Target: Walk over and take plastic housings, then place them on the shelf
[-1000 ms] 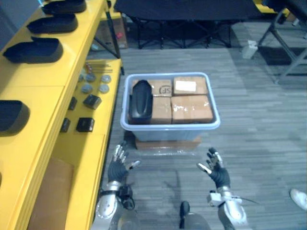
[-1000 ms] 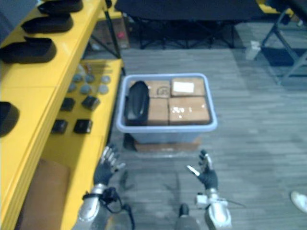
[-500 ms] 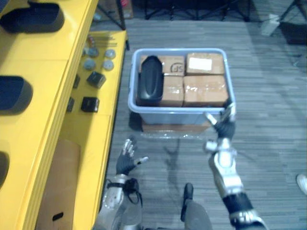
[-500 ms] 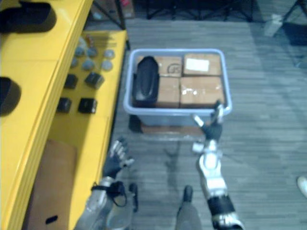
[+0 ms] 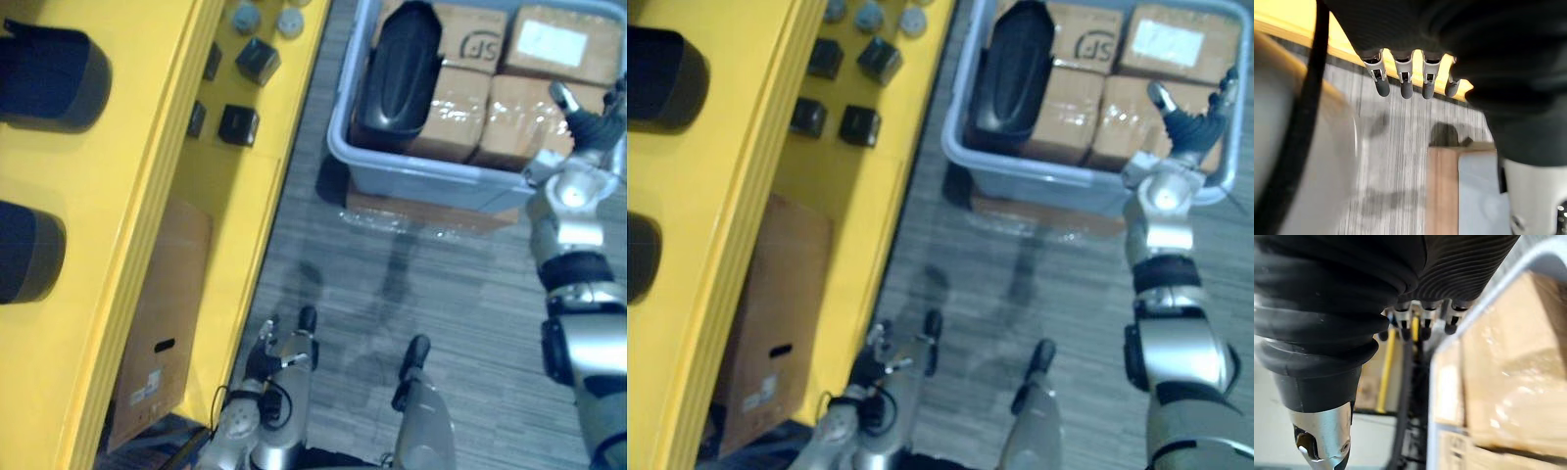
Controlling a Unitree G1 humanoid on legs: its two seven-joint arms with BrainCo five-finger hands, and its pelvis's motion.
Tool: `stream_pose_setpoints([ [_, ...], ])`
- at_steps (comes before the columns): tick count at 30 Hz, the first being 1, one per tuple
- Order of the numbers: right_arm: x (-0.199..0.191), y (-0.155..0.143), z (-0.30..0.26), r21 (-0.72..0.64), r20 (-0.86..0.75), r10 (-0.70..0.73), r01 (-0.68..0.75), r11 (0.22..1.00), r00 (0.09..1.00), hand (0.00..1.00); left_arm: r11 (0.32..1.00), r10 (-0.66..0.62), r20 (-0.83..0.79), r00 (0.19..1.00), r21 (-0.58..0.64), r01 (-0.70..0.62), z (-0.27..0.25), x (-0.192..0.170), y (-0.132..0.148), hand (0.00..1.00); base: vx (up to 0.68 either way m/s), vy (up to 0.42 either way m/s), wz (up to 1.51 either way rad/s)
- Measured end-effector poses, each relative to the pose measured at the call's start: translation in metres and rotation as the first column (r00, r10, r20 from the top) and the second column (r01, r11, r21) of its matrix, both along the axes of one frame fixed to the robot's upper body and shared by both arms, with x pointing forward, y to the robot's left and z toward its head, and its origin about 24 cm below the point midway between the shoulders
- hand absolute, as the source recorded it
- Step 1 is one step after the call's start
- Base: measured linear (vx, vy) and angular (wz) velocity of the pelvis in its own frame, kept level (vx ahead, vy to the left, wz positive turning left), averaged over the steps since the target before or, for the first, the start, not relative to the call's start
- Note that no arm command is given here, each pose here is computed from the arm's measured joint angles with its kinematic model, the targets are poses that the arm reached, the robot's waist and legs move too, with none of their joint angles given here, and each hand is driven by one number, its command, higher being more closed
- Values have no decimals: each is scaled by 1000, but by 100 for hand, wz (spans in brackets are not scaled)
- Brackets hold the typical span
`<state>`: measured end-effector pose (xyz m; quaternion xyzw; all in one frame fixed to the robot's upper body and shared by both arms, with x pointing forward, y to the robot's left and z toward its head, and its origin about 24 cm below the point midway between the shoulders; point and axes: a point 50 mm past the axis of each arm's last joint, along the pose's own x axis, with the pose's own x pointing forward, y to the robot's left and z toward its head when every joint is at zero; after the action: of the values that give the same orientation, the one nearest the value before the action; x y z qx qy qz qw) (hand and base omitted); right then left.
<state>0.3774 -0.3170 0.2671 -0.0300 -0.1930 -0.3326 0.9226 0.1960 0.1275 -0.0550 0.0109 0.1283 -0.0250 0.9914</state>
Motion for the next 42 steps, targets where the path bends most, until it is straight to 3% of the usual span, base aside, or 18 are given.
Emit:
stream_pose_setpoints([
  [11,0,-2,42,-86,-44,-11,7,996,999,0,998,8,9,1000,-55,-7,-4,-3,-7,0,0,0,11],
  [22,3,-5,37,-142,-191,-32,5,990,981,0,998,-8,20,1000,-68,9,-2,-1,-13,0,13,-15,11],
  [35,1,-17,21,-213,-394,-170,90,973,903,0,994,-41,-15,999,-106,39,-9,2,-25,0,-3,2,2],
  [42,-7,-29,22,-223,-396,-274,197,955,876,0,992,-42,-7,999,-117,41,-7,4,-28,0,-3,-1,5],
])
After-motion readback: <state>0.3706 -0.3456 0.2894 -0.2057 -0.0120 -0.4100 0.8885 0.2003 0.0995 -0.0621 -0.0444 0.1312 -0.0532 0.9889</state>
